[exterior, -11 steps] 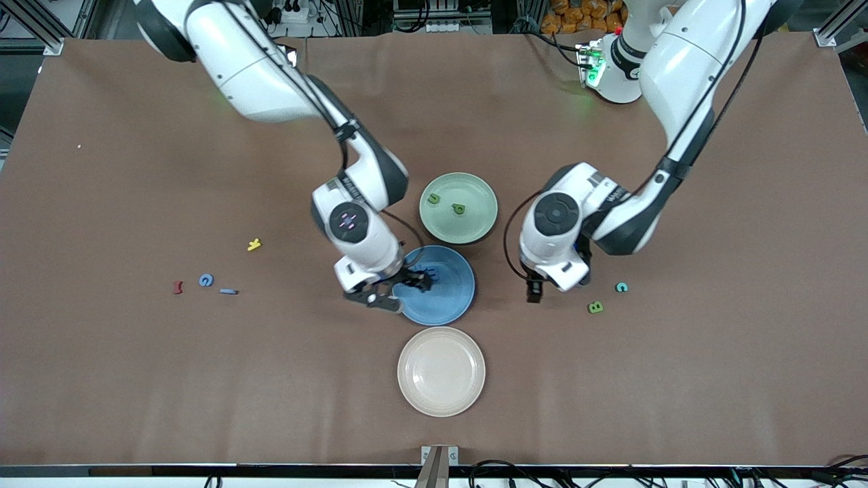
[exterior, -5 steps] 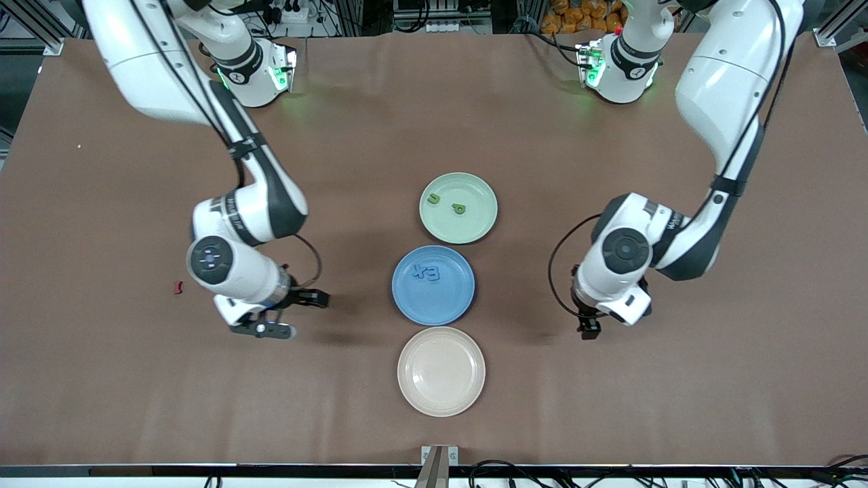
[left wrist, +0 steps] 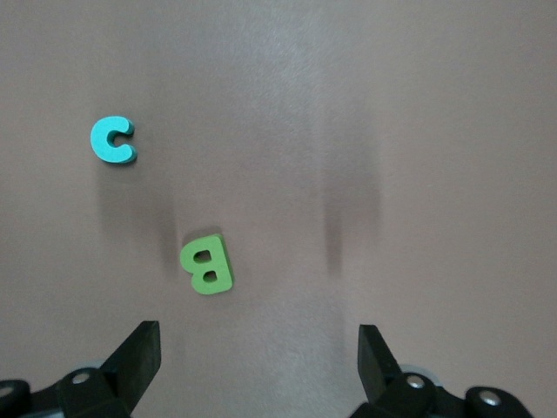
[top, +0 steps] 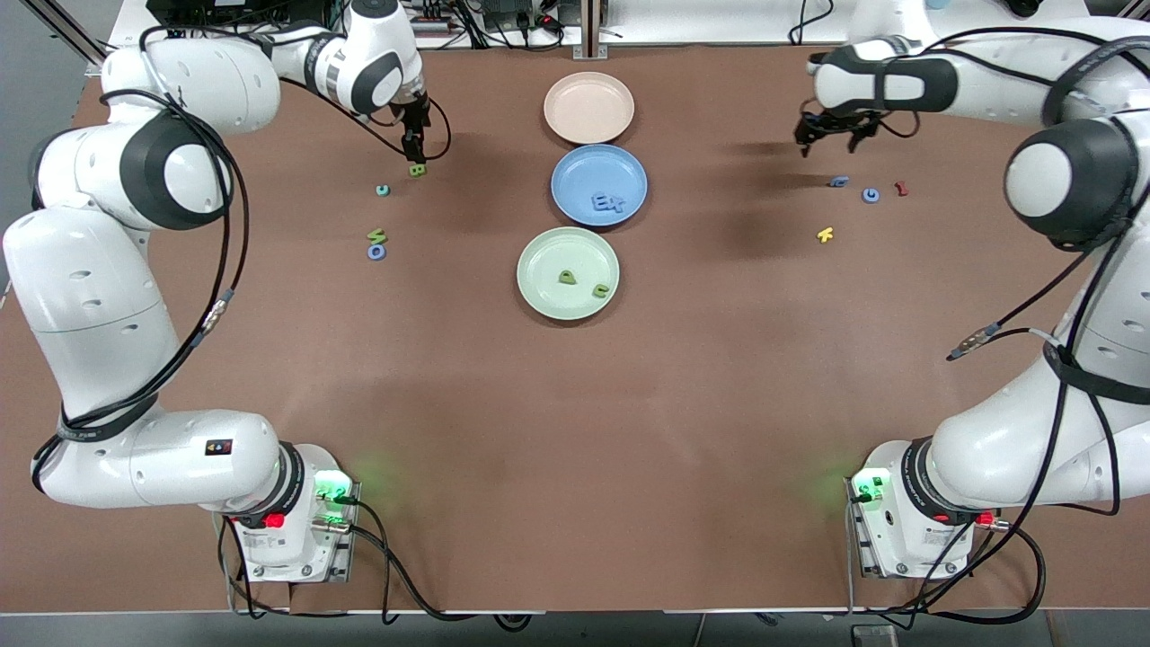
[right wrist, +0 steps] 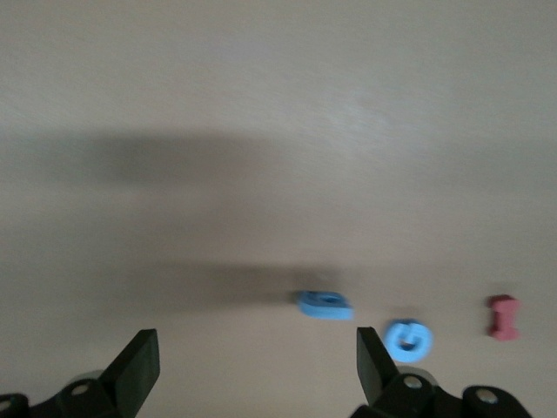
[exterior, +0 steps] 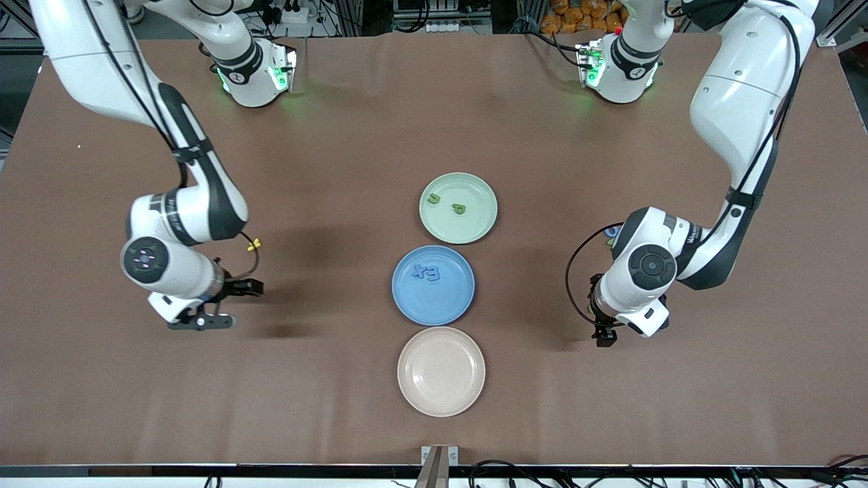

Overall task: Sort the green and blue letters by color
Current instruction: 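Grasp the green B with the left gripper while the right grasps blue G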

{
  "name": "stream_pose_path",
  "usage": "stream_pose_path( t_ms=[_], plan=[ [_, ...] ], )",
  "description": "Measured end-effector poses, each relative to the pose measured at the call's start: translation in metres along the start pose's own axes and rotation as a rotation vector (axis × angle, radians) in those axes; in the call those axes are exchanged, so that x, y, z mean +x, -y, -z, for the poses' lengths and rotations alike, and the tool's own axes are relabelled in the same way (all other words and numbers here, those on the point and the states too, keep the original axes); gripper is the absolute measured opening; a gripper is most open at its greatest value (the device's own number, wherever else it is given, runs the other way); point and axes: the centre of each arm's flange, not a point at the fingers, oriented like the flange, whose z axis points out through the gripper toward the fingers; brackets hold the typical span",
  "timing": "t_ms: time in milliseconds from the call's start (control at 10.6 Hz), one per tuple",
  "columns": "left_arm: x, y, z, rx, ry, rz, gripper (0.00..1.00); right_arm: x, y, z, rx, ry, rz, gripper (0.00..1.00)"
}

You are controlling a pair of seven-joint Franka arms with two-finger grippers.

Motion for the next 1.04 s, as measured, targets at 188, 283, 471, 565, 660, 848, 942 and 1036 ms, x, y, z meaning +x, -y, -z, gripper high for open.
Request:
stream_pose_path(
  t_ms=[188, 283, 471, 565, 660, 848, 942, 1036],
  plan=[
    [0.001, 0.003, -0.016, 0.021, 0.002, 0.001, 1.0, -0.019, -0.047, -0.002, 0.003, -0.014, 0.028, 1.0],
    [0.003, 0.004, -0.022, 0.03, 0.002, 0.004, 1.0, -0.029, -0.064, -0.007, 0.007, -0.033, 0.031, 1.0],
    [0.022, 0.0, -0.027, 0.035, -0.001, 0.032, 1.0, -0.048, -0.079, -0.029, 0.016, -0.068, 0.023, 1.0],
    [0.035, -0.003, -0.027, 0.036, -0.001, 0.044, 1.0, -0.055, -0.081, -0.039, 0.02, -0.087, 0.026, 1.0],
    [0.042, -0.004, -0.029, 0.039, -0.002, 0.048, 1.0, -0.061, -0.084, -0.047, 0.023, -0.104, 0.033, 1.0],
    [0.038, -0.001, -0.034, 0.038, 0.005, 0.043, 1.0, -0.069, -0.093, -0.056, 0.026, -0.109, 0.031, 1.0],
    [0.035, 0.001, -0.036, 0.04, 0.008, 0.037, 1.0, -0.07, -0.096, -0.057, 0.026, -0.113, 0.027, 1.0],
    [0.03, 0.004, -0.04, 0.041, 0.012, 0.03, 1.0, -0.07, -0.097, -0.059, 0.028, -0.126, 0.025, 1.0]
  ],
)
